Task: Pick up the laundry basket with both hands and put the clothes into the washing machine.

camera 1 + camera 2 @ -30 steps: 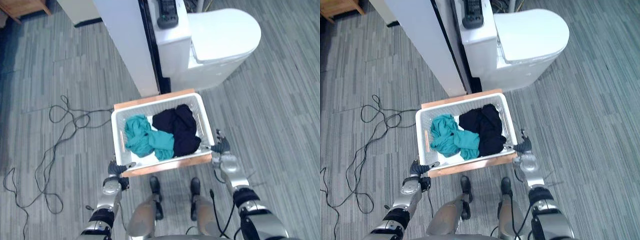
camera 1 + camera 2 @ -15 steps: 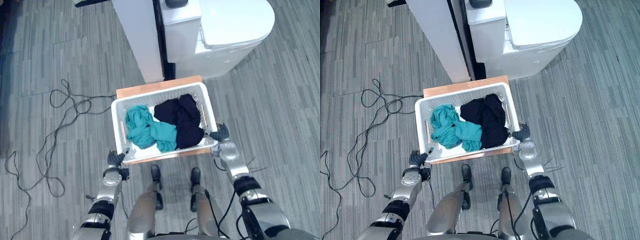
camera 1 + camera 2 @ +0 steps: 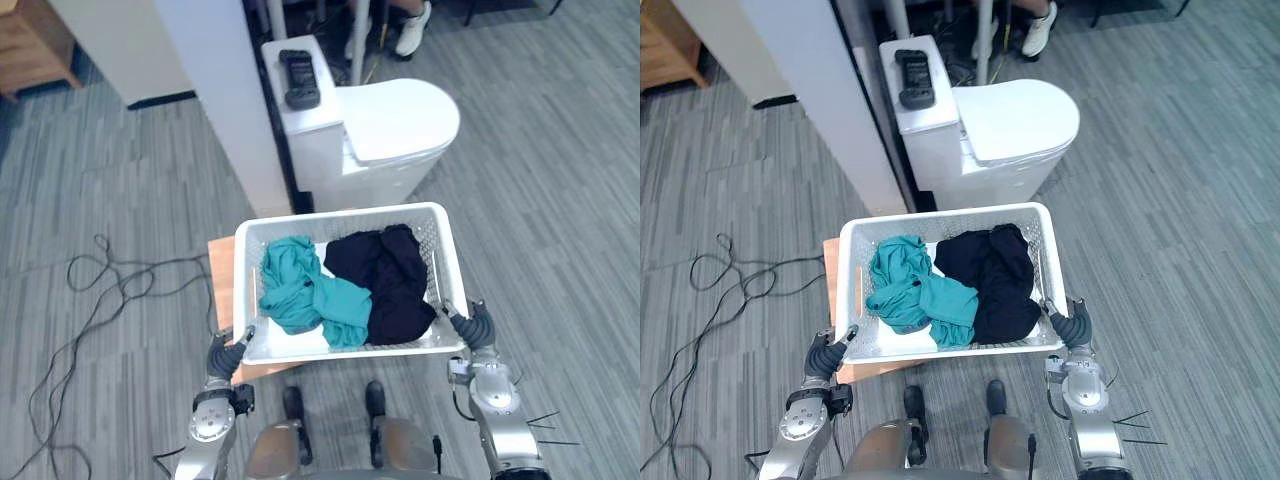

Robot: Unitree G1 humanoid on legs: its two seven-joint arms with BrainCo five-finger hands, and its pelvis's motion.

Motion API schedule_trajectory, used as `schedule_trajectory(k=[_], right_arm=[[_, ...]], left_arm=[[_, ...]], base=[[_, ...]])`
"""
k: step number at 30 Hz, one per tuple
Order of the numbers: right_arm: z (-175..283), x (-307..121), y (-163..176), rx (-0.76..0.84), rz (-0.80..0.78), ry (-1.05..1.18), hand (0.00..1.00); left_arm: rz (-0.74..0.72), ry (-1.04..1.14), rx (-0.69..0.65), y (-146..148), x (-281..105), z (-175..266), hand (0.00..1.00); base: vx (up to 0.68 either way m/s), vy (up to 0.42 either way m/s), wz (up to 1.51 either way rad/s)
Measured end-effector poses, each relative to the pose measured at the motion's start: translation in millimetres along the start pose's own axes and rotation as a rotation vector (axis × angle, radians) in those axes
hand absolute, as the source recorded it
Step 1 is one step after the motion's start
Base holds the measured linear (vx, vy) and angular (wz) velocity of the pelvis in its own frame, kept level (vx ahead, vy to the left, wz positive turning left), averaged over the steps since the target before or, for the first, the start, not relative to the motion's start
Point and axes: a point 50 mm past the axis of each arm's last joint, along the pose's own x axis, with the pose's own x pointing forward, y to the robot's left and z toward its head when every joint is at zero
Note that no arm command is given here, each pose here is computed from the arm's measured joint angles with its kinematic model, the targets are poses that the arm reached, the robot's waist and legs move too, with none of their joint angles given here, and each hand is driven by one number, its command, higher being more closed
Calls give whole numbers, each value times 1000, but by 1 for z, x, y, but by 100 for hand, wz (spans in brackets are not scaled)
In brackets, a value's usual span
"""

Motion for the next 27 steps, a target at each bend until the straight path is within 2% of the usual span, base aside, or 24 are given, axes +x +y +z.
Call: schedule_trajectory(k=[7,12,17,21,27], right_arm=[[10,-8,-11,47,-64,-51,100],[-9,-6,7,71,-25,39,100],[-13,5,9,77,-9,63,100],[-18,7,3,48,21,78,100],[-20,6,0,-9,73,83,100]], left_arm=[[-27,-85,-10,-7,4,21,100],[14,-79,6,7,6,20,100],[26,-91,-22,4,9,24,100],[16,-46,-35,0,2,14,100],[33,32,-68,-1,-13,-4,100]], base=[[-19,57,-118],[-19,-20,-201],[114,-201,-219],[223,-106,-190],[230,105,-122]])
